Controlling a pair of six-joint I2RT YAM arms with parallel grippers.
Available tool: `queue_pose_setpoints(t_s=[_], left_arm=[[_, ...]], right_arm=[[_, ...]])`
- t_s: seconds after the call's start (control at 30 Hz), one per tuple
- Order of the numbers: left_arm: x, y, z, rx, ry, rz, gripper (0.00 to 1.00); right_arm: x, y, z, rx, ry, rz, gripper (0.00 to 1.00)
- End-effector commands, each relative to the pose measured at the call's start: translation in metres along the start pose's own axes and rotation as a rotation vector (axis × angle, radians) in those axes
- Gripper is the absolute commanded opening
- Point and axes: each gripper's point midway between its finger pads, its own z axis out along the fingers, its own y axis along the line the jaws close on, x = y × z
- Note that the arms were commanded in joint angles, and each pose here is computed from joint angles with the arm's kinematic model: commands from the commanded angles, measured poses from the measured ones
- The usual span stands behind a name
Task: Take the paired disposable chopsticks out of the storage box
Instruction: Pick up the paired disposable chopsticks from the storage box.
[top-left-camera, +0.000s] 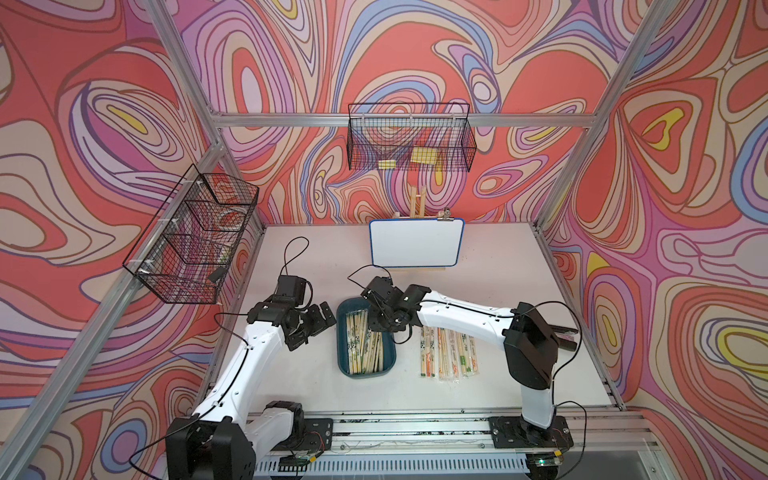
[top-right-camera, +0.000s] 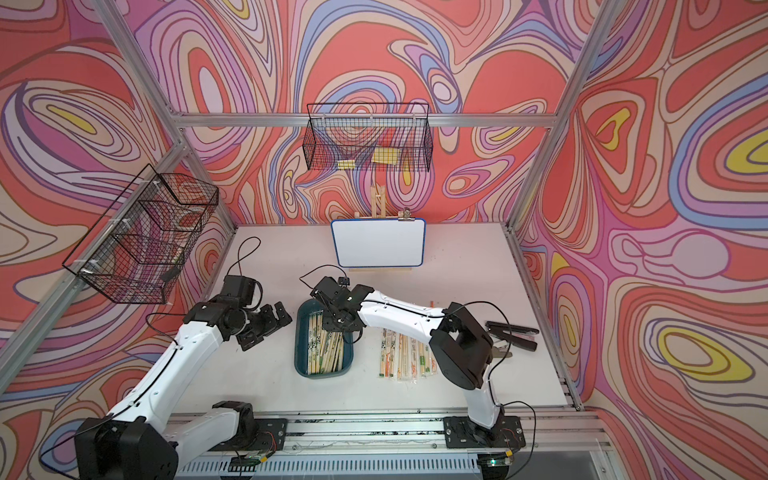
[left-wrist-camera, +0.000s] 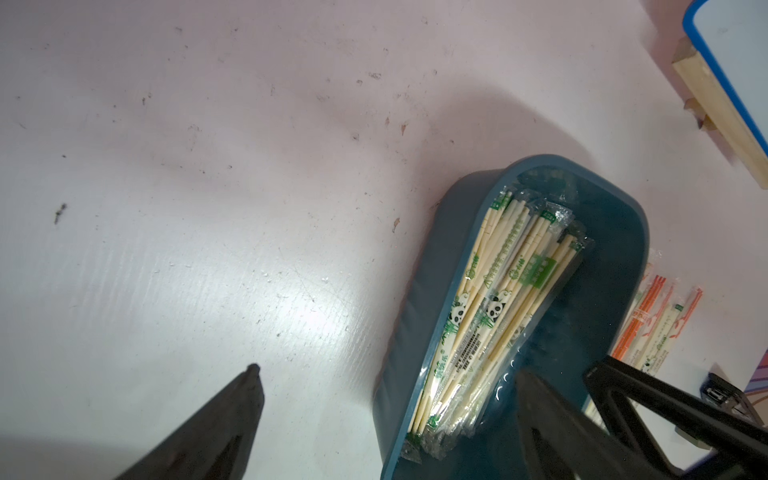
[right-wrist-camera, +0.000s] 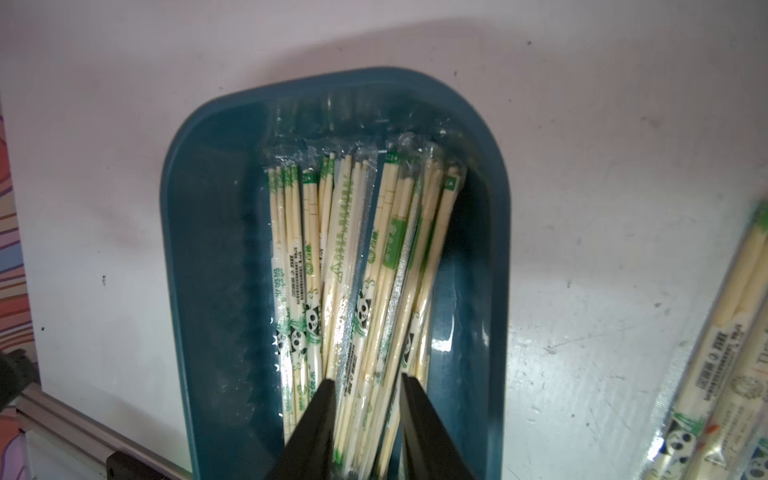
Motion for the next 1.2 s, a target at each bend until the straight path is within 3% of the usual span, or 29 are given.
queue_pose_setpoints(t_s=[0.0, 0.93, 1.17], left_arm=[[-0.004, 0.001, -0.006, -0.02, -0.011, 0.023, 1.0], [-0.006, -0.001, 0.002, 0.003, 0.011, 0.023, 1.0], [-0.006, 0.0, 0.004, 0.004, 0.017, 0.023, 1.0]], right_arm=[[0.009, -0.005, 0.01, 0.05, 0.025, 0.022, 0.32], [0.026, -0.01, 0.061, 0.121, 0.105, 0.019, 0.28], [0.027, -0.01, 0.066, 0.122, 0.112, 0.019, 0.22]])
